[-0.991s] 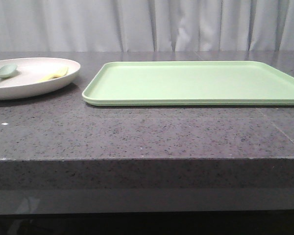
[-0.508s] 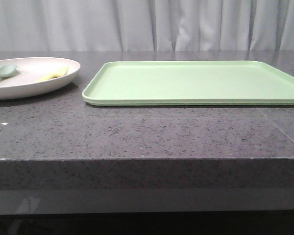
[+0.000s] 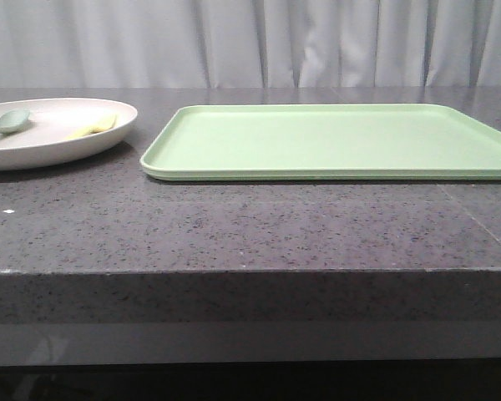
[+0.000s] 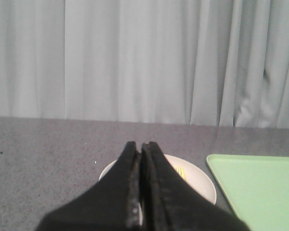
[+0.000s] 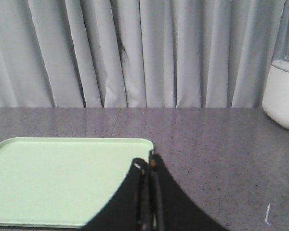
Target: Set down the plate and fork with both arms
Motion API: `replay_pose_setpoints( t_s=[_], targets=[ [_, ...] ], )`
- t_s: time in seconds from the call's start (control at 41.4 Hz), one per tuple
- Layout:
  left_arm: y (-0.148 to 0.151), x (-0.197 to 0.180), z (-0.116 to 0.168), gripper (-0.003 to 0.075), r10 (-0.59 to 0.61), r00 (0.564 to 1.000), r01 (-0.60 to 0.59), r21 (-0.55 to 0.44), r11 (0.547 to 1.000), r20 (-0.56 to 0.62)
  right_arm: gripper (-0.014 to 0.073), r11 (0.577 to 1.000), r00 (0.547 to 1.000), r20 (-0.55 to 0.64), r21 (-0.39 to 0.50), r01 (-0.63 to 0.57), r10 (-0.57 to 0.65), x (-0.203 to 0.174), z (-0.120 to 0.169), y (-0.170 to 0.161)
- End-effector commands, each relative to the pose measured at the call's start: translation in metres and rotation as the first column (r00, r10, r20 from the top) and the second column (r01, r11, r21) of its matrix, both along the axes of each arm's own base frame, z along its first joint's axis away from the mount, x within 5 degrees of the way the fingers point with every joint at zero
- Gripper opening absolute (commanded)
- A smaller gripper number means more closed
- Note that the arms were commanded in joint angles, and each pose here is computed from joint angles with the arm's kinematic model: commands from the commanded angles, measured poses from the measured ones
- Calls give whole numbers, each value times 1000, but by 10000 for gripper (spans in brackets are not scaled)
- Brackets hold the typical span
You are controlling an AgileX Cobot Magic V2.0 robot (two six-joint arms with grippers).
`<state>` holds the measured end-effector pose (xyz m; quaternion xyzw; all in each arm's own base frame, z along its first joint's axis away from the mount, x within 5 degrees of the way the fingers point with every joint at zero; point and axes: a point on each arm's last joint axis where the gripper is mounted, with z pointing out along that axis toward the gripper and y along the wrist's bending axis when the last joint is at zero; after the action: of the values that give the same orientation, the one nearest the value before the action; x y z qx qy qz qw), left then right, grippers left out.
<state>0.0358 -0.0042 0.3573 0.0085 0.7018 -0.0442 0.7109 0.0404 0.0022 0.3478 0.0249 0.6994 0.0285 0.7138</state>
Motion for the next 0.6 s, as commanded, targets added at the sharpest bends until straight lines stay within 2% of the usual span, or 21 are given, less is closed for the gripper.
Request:
replay_pose_setpoints(
  t_s=[0.0, 0.29, 0.58],
  targets=[
    [-1, 12, 19, -20, -15, 999, 15, -4, 1000, -29, -118, 1000, 1000, 6, -11, 9, -9, 11, 24, -1],
    [-3, 44, 12, -20, -15, 987, 16, 0, 1000, -163, -118, 1000, 995, -102, -7, 8, -9, 40, 21, -2],
    [-4, 50, 10, -20, -15, 982, 16, 1, 1000, -187, -118, 1000, 993, -119, -6, 7, -8, 42, 20, -2]
  ],
)
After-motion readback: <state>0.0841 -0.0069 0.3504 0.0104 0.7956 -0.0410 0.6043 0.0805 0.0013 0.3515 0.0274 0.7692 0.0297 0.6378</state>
